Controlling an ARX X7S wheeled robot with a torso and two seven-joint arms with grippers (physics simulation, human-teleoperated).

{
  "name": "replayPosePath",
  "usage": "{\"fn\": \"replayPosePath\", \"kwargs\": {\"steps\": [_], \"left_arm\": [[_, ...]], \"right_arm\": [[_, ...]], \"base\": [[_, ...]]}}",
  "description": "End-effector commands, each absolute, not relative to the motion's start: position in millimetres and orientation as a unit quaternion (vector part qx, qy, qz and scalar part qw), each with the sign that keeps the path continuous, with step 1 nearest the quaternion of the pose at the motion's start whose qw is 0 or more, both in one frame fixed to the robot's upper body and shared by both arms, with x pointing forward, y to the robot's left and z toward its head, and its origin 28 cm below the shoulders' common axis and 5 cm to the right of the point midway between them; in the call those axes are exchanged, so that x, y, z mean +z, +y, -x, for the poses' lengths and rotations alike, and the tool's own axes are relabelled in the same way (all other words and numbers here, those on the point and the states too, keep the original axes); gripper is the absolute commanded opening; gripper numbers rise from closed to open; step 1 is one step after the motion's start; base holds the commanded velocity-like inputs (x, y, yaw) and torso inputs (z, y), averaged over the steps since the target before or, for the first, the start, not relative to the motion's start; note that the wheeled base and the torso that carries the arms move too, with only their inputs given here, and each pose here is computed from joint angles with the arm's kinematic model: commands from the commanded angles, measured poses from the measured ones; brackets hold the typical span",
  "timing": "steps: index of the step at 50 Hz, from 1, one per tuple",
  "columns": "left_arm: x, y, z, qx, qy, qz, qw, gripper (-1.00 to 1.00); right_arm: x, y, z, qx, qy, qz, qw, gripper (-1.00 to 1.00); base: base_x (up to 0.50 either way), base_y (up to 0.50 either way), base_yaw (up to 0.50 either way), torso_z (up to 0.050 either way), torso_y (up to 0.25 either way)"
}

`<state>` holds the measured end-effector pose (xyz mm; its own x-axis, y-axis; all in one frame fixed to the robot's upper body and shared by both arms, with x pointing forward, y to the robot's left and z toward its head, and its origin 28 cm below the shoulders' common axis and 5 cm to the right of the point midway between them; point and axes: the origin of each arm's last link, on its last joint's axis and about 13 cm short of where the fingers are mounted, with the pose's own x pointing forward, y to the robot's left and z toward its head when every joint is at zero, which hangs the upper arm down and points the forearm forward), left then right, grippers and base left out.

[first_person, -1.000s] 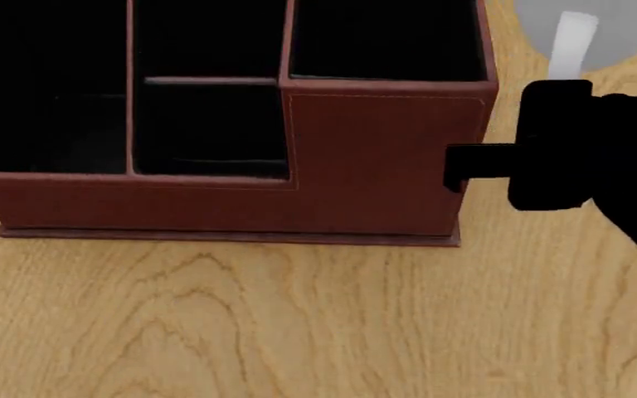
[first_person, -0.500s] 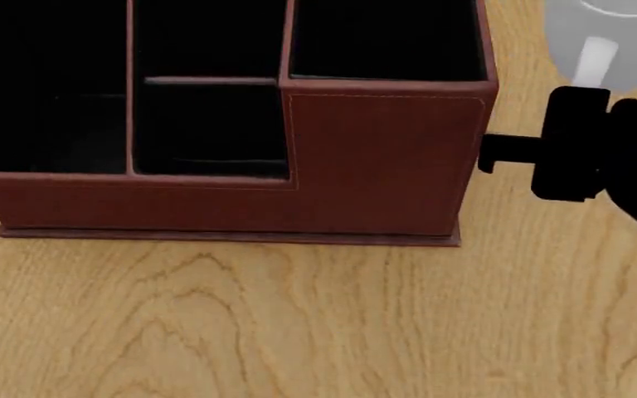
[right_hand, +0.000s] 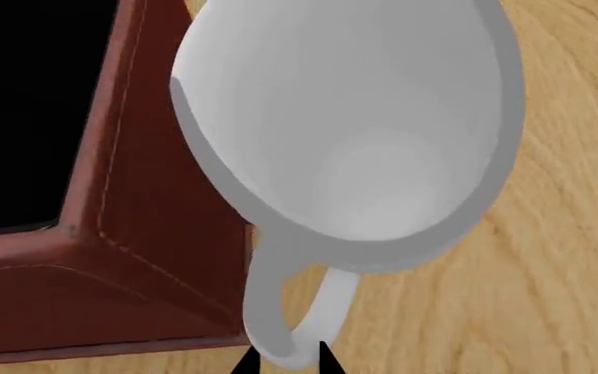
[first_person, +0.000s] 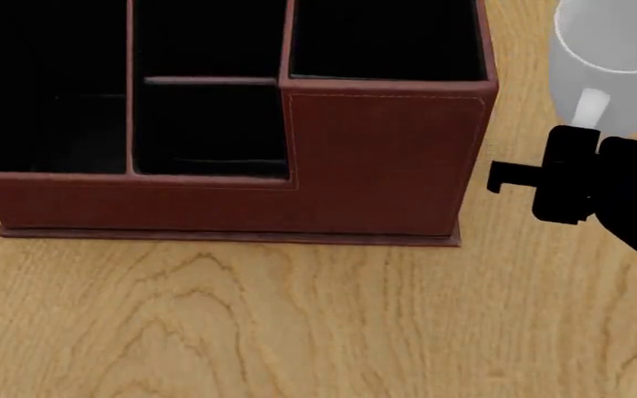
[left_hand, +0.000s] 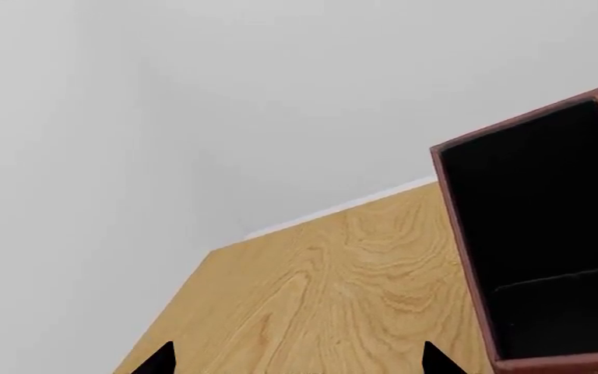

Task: Pick up the white mug and place it to the right of the caddy.

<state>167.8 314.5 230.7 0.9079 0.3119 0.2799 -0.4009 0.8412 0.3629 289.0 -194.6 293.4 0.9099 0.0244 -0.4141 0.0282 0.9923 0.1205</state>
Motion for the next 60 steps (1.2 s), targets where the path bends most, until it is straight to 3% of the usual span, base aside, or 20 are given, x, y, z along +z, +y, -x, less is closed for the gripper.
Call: {"fn": "replayPosePath", "kwargs": {"steps": [1, 60], "left_arm": [[232.8, 313.4, -168.9, 0.188, -0.106, -0.214, 0.953, 1.0], [230.2, 311.9, -173.7, 0.189, -0.1, -0.223, 0.951, 1.0]], "right_arm": [[279.4, -202.7, -306.3, -0.012, 0.215, -0.054, 0.975, -1.0], [210.9, -202.5, -361.5, -0.021, 0.282, -0.062, 0.957, -1.0]], "base": [[0.0, 0.0, 0.0, 0.0, 0.0], [0.0, 0.0, 0.0, 0.0, 0.001]]}}
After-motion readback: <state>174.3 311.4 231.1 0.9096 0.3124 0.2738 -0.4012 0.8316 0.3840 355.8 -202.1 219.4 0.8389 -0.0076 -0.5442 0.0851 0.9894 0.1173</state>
